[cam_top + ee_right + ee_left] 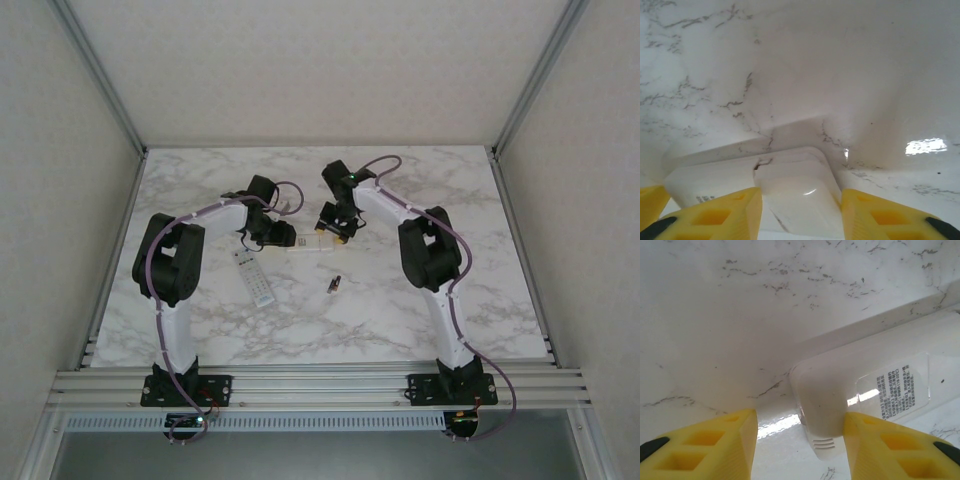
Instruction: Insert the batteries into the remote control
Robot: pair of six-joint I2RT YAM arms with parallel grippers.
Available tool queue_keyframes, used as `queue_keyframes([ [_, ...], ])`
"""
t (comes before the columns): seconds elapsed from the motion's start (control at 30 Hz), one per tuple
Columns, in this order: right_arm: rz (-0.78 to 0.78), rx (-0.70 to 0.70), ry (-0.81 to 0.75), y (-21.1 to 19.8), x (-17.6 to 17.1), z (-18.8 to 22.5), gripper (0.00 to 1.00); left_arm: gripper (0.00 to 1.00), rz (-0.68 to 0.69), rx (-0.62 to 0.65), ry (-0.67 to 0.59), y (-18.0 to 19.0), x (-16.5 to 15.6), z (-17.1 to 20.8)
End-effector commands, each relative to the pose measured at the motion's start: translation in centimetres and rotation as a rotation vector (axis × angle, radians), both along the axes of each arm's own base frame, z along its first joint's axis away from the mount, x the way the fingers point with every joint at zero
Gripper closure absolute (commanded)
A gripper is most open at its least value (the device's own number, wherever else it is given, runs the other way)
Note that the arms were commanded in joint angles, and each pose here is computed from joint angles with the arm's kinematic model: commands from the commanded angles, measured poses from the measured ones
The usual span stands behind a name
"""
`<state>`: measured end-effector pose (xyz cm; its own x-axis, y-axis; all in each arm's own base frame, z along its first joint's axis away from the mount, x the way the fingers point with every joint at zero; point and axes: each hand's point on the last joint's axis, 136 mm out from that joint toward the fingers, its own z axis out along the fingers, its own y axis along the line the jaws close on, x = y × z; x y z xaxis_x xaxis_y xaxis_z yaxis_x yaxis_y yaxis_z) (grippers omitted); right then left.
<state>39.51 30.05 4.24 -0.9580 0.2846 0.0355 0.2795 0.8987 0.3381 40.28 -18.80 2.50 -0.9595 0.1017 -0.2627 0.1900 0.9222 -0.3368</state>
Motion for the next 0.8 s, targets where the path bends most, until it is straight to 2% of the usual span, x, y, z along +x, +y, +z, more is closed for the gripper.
queue_keyframes([
  [0.0,0.05,0.129,-0.093,1.7,0.6,2.4,0.56,0.51,0.033,0.101,0.016,2.2,0.1,-2.6],
  [0.17,0.062,0.129,-0.072,1.9,-0.1,1.3,0.59,0.51,0.036,0.098,0.019,2.1,0.2,-2.5],
  [0.43,0.082,-0.032,-0.043,-0.4,-1.0,-1.3,0.64,0.51,0.036,0.095,0.023,2.1,0.1,-2.5],
  [0.57,0.103,-0.012,-0.023,0.8,-1.4,-2.2,0.65,0.51,0.035,0.096,0.024,2.1,0.2,-2.6],
  [0.77,0.134,-0.123,0.019,1.2,-2.9,-4.5,0.69,0.51,0.031,0.087,0.031,1.9,0.2,-2.7],
])
